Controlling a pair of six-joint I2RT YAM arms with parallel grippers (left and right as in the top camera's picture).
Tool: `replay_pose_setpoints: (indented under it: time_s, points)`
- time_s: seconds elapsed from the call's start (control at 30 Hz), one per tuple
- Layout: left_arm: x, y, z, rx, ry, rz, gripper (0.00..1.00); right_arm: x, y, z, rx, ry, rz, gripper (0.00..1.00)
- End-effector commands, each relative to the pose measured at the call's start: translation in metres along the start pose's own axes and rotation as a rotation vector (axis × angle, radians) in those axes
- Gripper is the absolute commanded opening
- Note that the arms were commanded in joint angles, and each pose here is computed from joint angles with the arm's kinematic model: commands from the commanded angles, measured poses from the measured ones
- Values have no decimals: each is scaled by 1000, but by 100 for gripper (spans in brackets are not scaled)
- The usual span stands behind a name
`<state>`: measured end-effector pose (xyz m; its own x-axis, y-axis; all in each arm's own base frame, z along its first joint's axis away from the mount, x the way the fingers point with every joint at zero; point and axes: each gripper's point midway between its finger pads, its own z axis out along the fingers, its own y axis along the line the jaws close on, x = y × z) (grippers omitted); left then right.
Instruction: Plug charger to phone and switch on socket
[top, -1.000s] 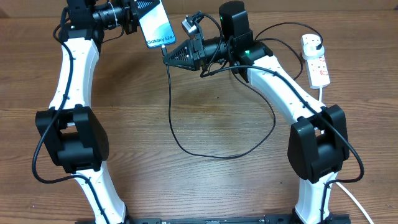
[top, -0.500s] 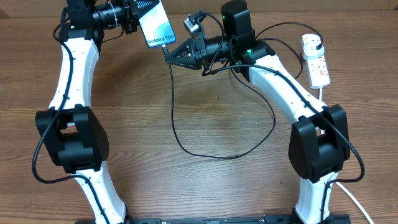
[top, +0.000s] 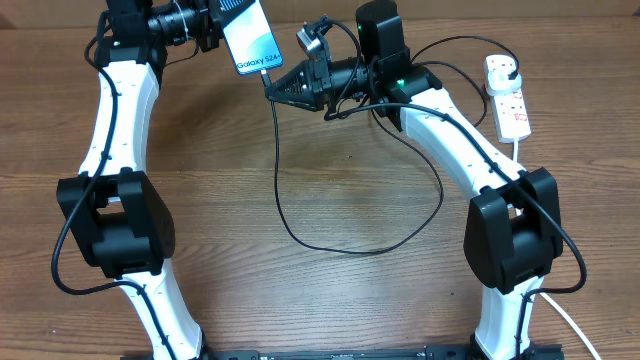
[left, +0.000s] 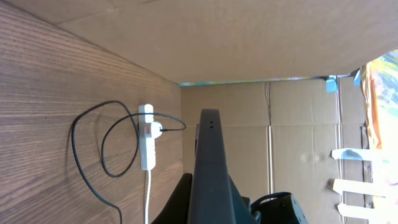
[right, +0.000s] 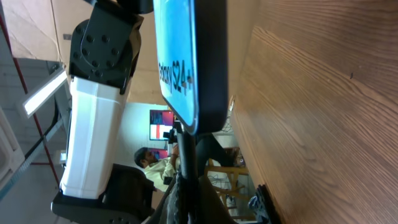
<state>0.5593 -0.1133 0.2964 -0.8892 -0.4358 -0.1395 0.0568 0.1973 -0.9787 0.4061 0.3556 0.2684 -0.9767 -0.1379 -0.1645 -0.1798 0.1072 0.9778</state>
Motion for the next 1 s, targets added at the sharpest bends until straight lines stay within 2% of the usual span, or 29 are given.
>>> replay_pose_setpoints:
  time_s: [0.0,0.97]
  points:
    - [16,-12,4,47,87,6,4,-19,-9,-8,42,-86,30,4]
    - [14,-19,5,69,84,34,4,-13,-1,2,20,-60,3,4]
